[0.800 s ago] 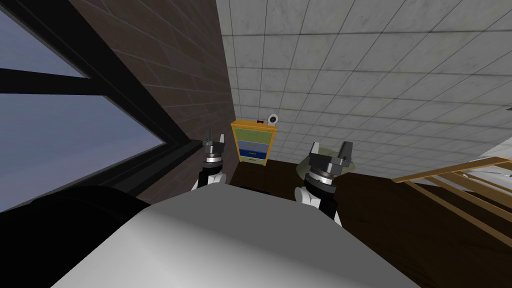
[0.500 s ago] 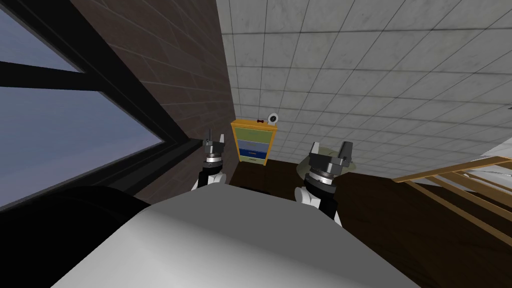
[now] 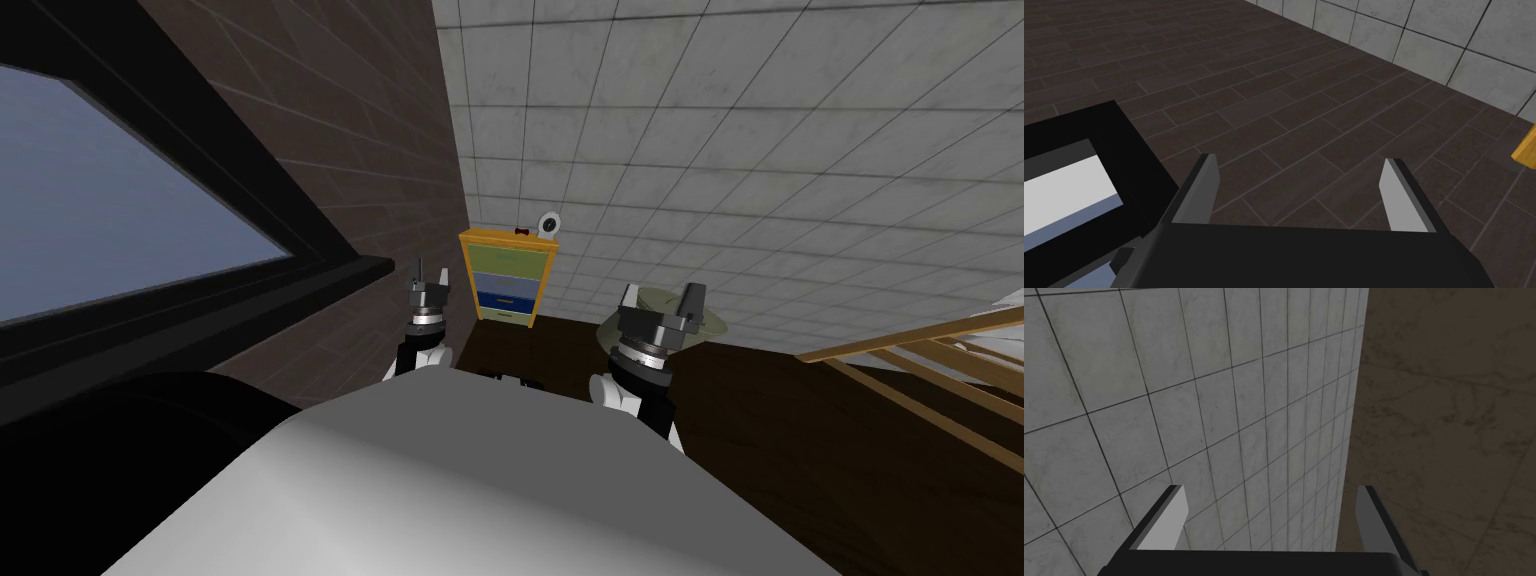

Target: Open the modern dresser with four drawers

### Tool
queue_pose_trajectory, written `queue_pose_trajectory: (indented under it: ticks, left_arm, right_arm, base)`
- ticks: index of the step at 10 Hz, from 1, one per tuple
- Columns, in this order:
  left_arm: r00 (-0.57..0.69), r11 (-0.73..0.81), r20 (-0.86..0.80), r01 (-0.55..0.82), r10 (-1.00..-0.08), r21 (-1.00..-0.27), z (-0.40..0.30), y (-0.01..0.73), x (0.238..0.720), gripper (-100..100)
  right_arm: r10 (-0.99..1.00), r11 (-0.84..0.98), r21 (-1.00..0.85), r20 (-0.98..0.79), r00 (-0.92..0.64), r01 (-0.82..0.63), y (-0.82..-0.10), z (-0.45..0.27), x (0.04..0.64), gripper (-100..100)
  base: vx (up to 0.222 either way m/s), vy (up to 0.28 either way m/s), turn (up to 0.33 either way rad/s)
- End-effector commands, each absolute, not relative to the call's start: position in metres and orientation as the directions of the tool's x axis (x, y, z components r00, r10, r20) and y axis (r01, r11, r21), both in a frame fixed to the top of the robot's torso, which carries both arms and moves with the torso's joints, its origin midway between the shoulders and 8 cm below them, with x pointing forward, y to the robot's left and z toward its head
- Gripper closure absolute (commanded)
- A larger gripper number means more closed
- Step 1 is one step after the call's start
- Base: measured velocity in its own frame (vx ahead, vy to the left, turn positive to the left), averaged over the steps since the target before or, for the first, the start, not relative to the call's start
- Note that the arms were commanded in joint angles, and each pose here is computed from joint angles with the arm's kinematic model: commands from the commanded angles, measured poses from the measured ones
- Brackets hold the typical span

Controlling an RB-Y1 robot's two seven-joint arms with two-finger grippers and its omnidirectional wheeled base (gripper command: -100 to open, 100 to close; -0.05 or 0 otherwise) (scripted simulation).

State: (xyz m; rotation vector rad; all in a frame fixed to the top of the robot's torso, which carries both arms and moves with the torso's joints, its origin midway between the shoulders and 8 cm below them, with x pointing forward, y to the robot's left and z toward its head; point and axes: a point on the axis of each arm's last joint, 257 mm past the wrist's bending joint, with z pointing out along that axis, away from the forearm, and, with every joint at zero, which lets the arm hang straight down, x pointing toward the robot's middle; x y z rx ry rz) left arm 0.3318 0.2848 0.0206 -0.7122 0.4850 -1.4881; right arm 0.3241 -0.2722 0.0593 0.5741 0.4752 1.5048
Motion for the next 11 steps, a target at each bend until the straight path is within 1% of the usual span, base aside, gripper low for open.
queue_pose_trajectory:
  ticks: [1,2,4,5,11]
  left_arm:
    - [0.049,-0.057,0.133,0.722,-0.990,-0.690,0.021,0.285,0.332,0]
    - [0.037,-0.051,0.109,0.713,-0.993,-0.700,0.019,0.282,0.334,-100]
    - [0.022,-0.043,0.080,0.695,-0.997,-0.717,0.017,0.279,0.339,-100]
    - [0.011,-0.037,0.060,0.673,-0.998,-0.738,0.013,0.278,0.346,-100]
    - [0.005,-0.037,0.049,0.586,-0.999,-0.810,-0.005,0.280,0.371,-100]
  right_arm:
    - [0.998,-0.019,0.621,0.058,0.021,-0.784,-0.272,0.059,0.324,0]
    - [0.998,-0.019,0.621,0.058,0.021,-0.784,-0.272,0.059,0.324,0]
    - [0.998,-0.020,0.621,0.058,0.021,-0.783,-0.272,0.059,0.324,0]
    - [0.998,-0.019,0.622,0.058,0.021,-0.783,-0.272,0.059,0.324,0]
    - [0.998,-0.019,0.622,0.058,0.022,-0.783,-0.272,0.059,0.324,0]
  base:
    - [0.000,0.000,0.000]
    - [0.022,-0.005,-0.001]
    - [0.041,0.004,-0.001]
    - [0.090,-0.005,-0.005]
    - [0.121,-0.006,-0.003]
